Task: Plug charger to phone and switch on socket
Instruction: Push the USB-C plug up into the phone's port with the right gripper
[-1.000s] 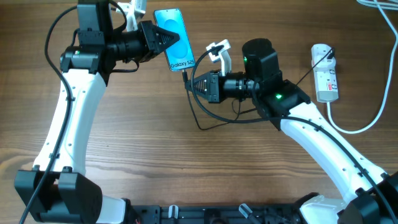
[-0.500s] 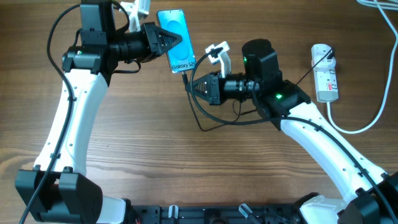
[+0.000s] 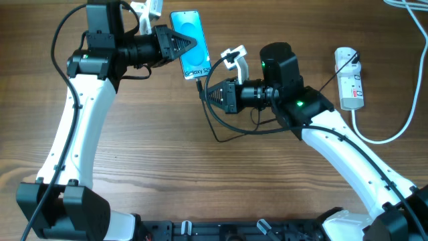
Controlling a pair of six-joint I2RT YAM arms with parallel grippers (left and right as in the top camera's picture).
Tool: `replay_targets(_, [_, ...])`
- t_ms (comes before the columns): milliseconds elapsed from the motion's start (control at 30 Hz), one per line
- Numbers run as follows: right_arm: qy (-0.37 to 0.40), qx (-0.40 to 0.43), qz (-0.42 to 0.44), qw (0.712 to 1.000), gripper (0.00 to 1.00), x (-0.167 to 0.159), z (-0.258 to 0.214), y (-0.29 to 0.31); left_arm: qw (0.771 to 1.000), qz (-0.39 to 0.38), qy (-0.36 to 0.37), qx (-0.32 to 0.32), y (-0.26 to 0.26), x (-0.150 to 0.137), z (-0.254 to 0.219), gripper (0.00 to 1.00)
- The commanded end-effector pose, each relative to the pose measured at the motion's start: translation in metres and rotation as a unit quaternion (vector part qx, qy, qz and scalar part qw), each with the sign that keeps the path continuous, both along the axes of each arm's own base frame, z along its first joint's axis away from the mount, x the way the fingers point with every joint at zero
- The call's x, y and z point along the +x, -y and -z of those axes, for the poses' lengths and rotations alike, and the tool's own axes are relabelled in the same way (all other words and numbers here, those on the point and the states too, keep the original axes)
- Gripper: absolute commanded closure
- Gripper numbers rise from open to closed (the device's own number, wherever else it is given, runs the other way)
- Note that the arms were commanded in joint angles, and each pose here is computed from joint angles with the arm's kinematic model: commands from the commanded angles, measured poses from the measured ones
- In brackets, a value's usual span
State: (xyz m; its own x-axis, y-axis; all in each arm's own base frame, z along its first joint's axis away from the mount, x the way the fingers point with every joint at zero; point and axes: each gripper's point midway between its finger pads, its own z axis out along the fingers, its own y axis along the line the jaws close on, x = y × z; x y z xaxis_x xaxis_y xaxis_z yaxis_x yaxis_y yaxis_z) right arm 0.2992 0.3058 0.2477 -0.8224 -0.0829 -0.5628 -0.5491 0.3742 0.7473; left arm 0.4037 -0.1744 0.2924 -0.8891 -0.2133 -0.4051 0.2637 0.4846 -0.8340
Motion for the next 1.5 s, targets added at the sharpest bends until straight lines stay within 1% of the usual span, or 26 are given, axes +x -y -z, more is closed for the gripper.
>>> replay_targets(0, [0.017, 0.010, -0.012, 1.000, 0.96, -0.001, -0.009, -0.001, 1.000, 0.017, 0.026, -0.003, 0.003, -0.009, -0.013, 0.96])
replay_targets(467, [0.019, -0.017, 0.034, 0.999, 0.96, 0.014, -0.001, 0.005, 0.999, 0.020, 0.026, 0.002, 0.003, -0.011, -0.011, 0.96])
replay_targets(633, [0.015, -0.018, 0.045, 0.999, 0.96, 0.017, 0.000, 0.006, 0.999, 0.021, 0.026, 0.002, 0.003, -0.011, -0.011, 0.96])
replay_targets(767, [-0.001, 0.000, 0.065, 0.998, 0.96, 0.023, -0.008, 0.005, 0.999, 0.021, 0.025, 0.001, 0.003, -0.011, -0.011, 0.96])
replay_targets(933, [-0.002, 0.004, 0.082, 0.997, 0.95, 0.029, -0.011, 0.005, 1.000, 0.021, 0.022, 0.002, 0.003, -0.012, -0.010, 0.96])
replay_targets(1133, [0.026, 0.022, 0.082, 0.996, 0.96, 0.033, -0.023, 0.003, 0.999, 0.027, 0.016, 0.008, 0.003, -0.016, -0.005, 0.96])
replay_targets(1467, [0.043, 0.025, 0.087, 0.995, 0.96, 0.038, -0.027, 0.003, 1.000, 0.029, -0.005, 0.008, 0.004, -0.021, -0.001, 0.96])
